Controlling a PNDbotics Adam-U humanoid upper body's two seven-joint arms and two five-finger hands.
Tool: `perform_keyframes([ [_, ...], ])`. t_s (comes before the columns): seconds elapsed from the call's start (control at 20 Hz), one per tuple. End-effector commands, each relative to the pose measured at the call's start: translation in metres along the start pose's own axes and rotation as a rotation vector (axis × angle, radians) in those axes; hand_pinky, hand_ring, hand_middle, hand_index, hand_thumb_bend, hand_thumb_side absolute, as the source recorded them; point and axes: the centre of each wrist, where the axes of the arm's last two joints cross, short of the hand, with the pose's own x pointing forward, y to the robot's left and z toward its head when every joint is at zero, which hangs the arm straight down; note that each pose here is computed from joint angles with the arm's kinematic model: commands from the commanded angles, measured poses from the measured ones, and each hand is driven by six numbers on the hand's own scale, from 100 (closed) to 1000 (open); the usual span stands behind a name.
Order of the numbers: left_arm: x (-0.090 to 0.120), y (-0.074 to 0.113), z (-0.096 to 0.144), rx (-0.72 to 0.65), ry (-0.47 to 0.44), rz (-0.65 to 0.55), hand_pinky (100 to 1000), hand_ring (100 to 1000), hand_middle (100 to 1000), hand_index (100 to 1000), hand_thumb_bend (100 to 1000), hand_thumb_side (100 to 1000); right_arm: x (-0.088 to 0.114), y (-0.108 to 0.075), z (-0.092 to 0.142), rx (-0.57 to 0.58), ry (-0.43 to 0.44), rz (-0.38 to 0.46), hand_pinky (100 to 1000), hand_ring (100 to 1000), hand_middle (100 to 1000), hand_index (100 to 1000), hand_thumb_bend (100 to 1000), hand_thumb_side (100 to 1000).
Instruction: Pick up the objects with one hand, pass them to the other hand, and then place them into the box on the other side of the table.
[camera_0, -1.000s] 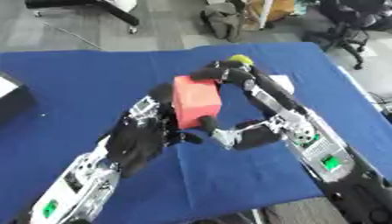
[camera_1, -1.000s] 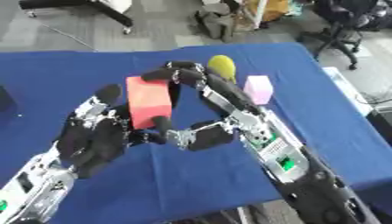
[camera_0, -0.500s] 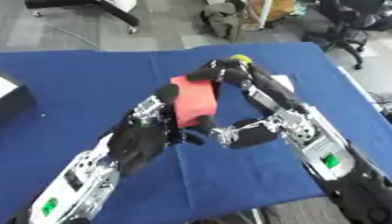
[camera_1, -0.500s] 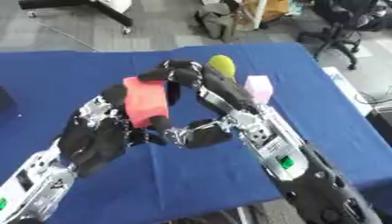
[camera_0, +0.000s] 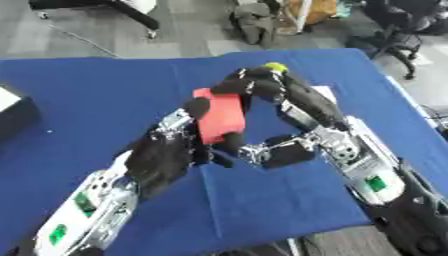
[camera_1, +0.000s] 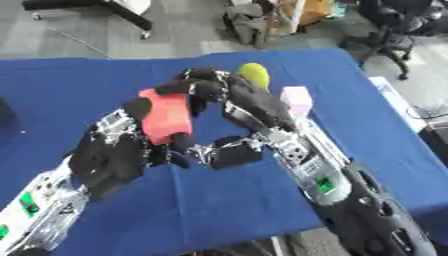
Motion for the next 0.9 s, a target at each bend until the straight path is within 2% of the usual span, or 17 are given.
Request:
perform_keyframes([
  [0.05, 0.0152, -0.015, -0.0095, -0.047, -0.046, -0.022, 687, 624, 525, 720, 247, 853, -0.0028, -0.0065, -0.0003, 0.028, -0.02, 0.077, 371, 432, 272, 576, 100, 100],
  [0.3, 0.0146, -0.0164, -0.011, -0.033, -0.038, -0.008, 609, 499, 391, 611, 132, 802, -0.0024, -0.006, -0.0011, 0.033, -0.036, 0.116, 363, 434, 249, 576, 100, 100],
  [0.35, 0.0143, -0.0166, -0.0112, -0.033, -0.036, -0.005, 571, 444, 321, 545, 100, 772, -0.0023, -0.0058, -0.0011, 0.035, -0.039, 0.121, 365, 436, 260, 582, 100, 100],
  [0.5, 0.0128, -0.0159, -0.0115, -0.013, -0.025, -0.004, 540, 393, 258, 486, 100, 750, -0.002, -0.0051, -0.0008, 0.039, -0.047, 0.127, 382, 448, 282, 604, 100, 100],
  [0.7, 0.0096, -0.0133, -0.0112, 0.03, -0.005, -0.013, 521, 360, 210, 438, 100, 736, -0.0017, -0.0044, -0.0003, 0.043, -0.064, 0.124, 434, 470, 330, 646, 100, 100],
  [0.9, 0.0054, -0.0097, -0.0099, 0.069, 0.008, -0.02, 522, 357, 203, 431, 100, 736, -0.0016, -0.0041, 0.0003, 0.044, -0.082, 0.108, 490, 500, 380, 679, 100, 100],
])
